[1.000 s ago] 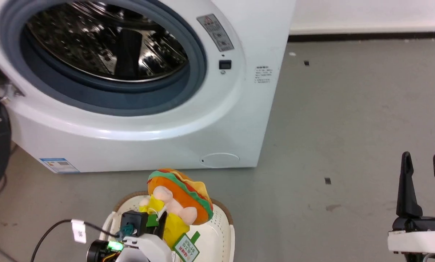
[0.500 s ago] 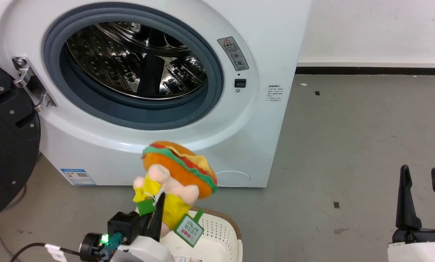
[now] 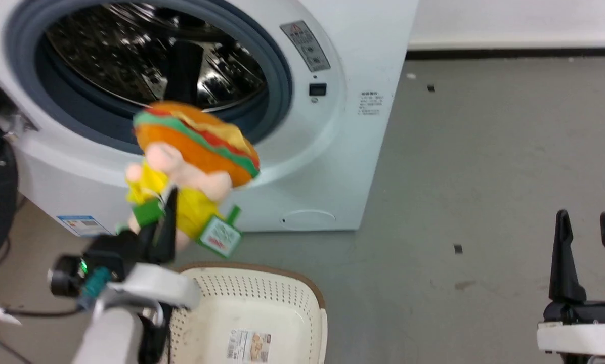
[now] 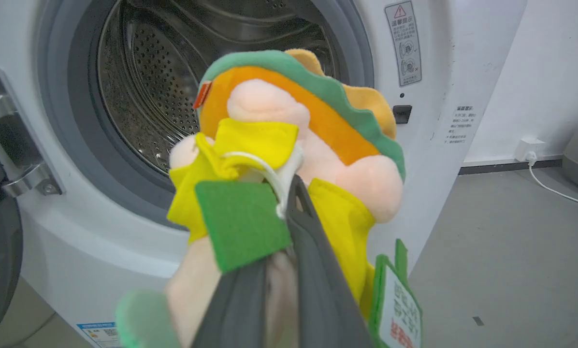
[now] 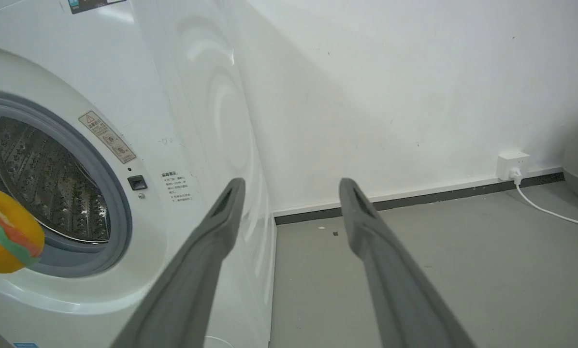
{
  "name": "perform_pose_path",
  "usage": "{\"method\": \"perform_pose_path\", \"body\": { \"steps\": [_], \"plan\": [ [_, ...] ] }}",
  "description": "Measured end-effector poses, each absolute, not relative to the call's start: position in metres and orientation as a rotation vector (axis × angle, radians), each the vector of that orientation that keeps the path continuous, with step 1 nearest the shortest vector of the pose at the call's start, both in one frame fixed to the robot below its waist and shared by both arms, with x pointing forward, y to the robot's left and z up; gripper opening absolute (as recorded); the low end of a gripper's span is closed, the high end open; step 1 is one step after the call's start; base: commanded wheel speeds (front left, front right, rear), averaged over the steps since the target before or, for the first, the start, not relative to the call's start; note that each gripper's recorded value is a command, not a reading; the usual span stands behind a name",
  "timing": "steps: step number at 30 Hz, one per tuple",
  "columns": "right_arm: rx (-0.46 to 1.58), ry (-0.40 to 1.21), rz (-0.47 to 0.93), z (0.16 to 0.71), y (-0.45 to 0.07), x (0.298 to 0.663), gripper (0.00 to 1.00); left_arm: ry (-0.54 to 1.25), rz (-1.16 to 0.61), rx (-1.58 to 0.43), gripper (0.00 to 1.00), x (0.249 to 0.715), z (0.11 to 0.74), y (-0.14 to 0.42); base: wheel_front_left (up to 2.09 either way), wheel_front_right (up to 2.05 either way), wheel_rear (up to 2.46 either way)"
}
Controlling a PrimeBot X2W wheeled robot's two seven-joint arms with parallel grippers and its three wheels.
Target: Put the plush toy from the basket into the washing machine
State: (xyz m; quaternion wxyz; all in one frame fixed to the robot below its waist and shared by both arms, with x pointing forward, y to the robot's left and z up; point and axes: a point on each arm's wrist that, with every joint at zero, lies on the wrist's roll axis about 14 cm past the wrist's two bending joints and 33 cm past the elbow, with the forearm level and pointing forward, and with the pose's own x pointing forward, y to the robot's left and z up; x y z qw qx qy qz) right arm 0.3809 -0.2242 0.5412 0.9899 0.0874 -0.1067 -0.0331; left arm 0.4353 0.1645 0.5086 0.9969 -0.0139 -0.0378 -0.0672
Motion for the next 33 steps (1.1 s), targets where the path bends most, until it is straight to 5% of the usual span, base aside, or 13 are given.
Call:
{"method": "perform_pose_path", "body": {
  "steps": [19,33],
  "plan": [
    [0.129,-0.104,-0.156,0.487,-0.255,0.433,1.00,0.076,-0.106,0.104,0.00,0.628,0.476,0.208,0.00,0.00,0.00],
    [0.093,0.019,-0.205,0.432,-0.273,0.448,1.00,0.234,-0.139,0.217,0.00,0.749,0.423,0.189,0.00,0.00,0.00]
  ]
}}
